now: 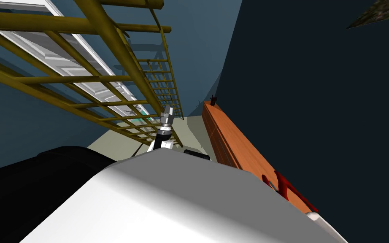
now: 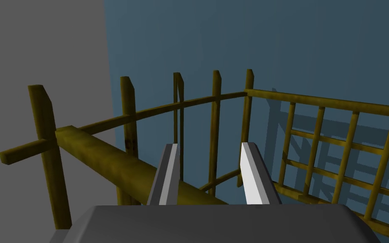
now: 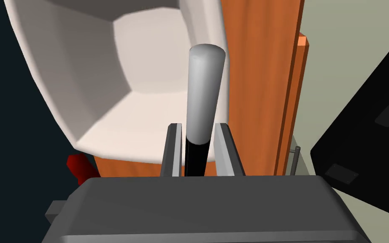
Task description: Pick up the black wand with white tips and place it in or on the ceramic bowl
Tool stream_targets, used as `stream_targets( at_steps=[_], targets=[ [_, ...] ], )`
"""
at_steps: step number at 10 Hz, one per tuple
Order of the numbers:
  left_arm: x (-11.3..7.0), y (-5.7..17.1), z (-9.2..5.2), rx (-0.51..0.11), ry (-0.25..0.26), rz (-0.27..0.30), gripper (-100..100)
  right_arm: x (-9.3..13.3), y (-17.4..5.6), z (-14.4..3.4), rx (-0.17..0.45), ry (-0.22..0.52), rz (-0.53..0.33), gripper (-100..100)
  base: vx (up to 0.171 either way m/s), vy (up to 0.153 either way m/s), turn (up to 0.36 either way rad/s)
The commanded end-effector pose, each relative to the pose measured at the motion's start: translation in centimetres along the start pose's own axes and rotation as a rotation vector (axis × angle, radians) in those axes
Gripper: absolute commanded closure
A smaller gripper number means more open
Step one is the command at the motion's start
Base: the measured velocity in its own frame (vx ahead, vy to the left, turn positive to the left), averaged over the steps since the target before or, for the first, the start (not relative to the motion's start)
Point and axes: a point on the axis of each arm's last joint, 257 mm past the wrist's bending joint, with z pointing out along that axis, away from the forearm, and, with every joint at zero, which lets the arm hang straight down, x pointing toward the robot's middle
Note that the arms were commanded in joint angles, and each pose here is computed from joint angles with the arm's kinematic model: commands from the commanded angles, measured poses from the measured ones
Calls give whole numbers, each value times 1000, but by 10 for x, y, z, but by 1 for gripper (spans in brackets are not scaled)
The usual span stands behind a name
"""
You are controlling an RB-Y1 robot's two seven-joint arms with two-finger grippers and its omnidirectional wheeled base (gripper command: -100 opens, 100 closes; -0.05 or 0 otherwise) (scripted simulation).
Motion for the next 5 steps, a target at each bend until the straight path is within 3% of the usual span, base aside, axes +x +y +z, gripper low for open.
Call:
stream_targets(
  at_steps=[1,5],
  targets=[
    [0,0,0,0,0,0,0,-9,-3,-7,-15,-20,-37,100,-115,-165,-94],
    [0,0,0,0,0,0,0,-43,0,-14,-62,-87,-97,100,-78,-211,-76]
  ],
)
